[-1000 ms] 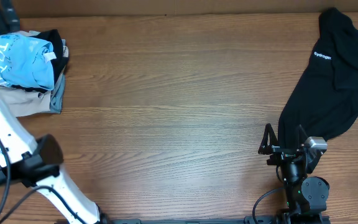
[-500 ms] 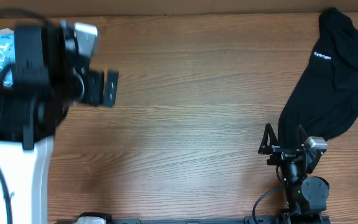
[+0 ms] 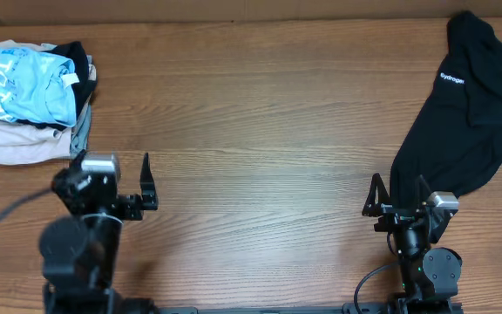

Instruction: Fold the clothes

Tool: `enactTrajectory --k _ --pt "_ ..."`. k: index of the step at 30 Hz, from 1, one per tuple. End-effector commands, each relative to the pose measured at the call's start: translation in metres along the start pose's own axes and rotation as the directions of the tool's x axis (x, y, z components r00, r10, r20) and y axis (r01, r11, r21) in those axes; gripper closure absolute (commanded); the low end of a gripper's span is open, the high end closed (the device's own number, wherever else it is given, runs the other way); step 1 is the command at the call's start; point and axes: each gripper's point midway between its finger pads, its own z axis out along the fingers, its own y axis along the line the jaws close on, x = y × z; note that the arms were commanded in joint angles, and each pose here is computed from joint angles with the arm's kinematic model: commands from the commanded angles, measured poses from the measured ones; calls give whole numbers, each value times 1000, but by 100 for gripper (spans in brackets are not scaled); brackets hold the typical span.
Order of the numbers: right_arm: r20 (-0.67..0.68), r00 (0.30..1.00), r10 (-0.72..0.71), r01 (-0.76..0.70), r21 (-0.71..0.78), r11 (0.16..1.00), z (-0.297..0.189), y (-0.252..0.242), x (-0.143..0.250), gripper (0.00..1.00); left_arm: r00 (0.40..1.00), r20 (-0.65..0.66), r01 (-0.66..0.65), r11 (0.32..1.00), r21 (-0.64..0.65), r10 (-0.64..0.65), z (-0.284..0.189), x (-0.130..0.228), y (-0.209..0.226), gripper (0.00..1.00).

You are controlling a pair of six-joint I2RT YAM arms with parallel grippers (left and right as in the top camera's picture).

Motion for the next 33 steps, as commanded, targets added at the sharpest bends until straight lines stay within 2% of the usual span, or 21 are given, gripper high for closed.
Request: enactTrajectory --k 1,10,13,18,33 --pt "2 1000 1 -1 -7 1000 0 1 2 0 998 55 44 999 -22 -43 2 32 4 0" --pt "2 1000 1 -1 -7 1000 0 1 2 0 957 274 117 991 -59 -97 5 78 13 0" --pt "2 1000 1 -1 -7 1000 0 1 2 0 956 259 160 985 -61 -139 9 98 15 0" --pt "1 1000 1 -1 -7 1000 0 1 2 0 978 128 175 980 -92 -163 13 132 18 0" --pt "2 1000 1 -1 -7 1000 0 1 2 0 980 120 173 980 -98 -161 13 134 19 0"
